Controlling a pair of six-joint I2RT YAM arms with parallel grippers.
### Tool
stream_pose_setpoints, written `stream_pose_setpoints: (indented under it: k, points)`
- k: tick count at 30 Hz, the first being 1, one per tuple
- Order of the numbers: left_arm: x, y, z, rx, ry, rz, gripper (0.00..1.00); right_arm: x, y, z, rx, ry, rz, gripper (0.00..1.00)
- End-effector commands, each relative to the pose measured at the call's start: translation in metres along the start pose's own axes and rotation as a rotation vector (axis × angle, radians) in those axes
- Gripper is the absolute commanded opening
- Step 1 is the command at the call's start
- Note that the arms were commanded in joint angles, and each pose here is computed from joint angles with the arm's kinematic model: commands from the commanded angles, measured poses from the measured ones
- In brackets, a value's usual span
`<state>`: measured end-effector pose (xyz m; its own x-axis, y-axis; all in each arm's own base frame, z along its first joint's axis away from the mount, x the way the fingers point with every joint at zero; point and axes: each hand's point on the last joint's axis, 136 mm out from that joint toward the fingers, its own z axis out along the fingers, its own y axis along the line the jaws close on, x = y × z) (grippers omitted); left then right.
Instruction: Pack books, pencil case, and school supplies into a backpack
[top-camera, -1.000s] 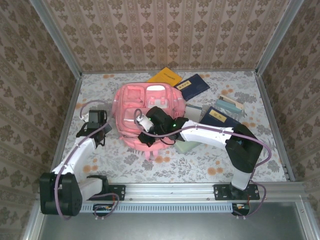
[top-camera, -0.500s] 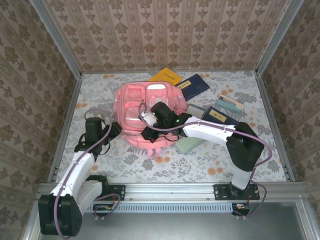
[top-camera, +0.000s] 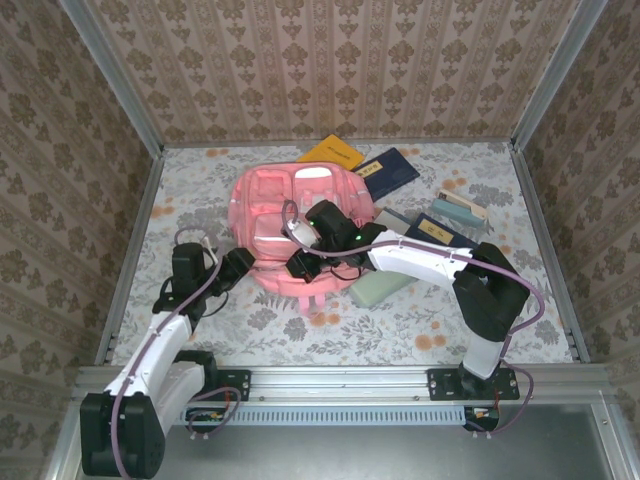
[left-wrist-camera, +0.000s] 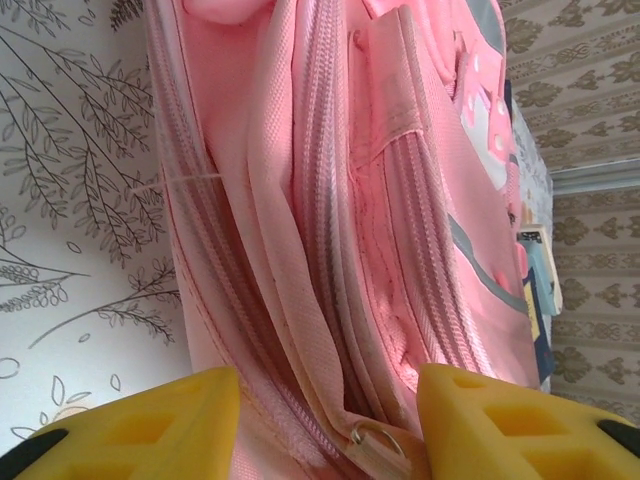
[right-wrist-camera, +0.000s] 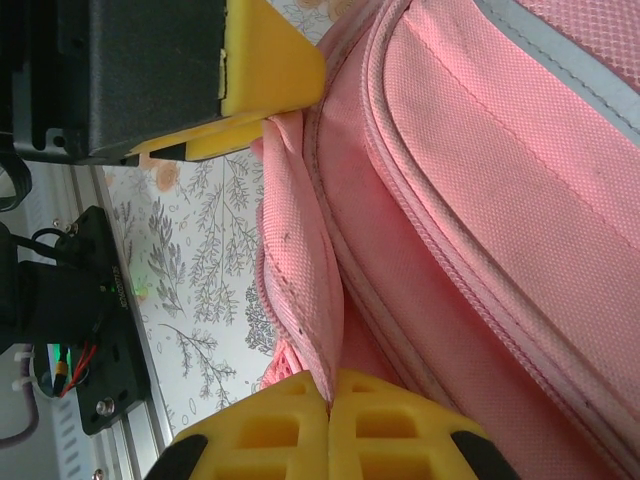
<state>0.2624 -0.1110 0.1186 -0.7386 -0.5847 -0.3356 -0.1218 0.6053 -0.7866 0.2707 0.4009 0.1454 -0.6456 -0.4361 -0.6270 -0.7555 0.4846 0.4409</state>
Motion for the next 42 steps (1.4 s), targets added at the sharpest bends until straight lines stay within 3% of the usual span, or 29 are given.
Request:
stream_pose_setpoints:
  k: [1, 17, 37, 42]
  points:
    - [0.014, 0.000, -0.007, 0.025, 0.039, -0.046, 0.48, -0.051, 0.010, -0.023, -0.018, -0.155, -0.027, 0.00]
    - [0.022, 0.039, -0.020, -0.017, -0.077, -0.349, 0.36, -0.050, 0.010, -0.024, -0.027, -0.157, -0.001, 0.00]
    - [-0.002, 0.024, -0.029, 0.012, -0.149, -0.380, 0.35, -0.046, 0.011, -0.018, -0.037, -0.141, 0.008, 0.01]
    - [-0.007, 0.015, -0.027, 0.070, -0.154, -0.377, 0.34, -0.045, 0.012, -0.016, -0.039, -0.137, 0.013, 0.01]
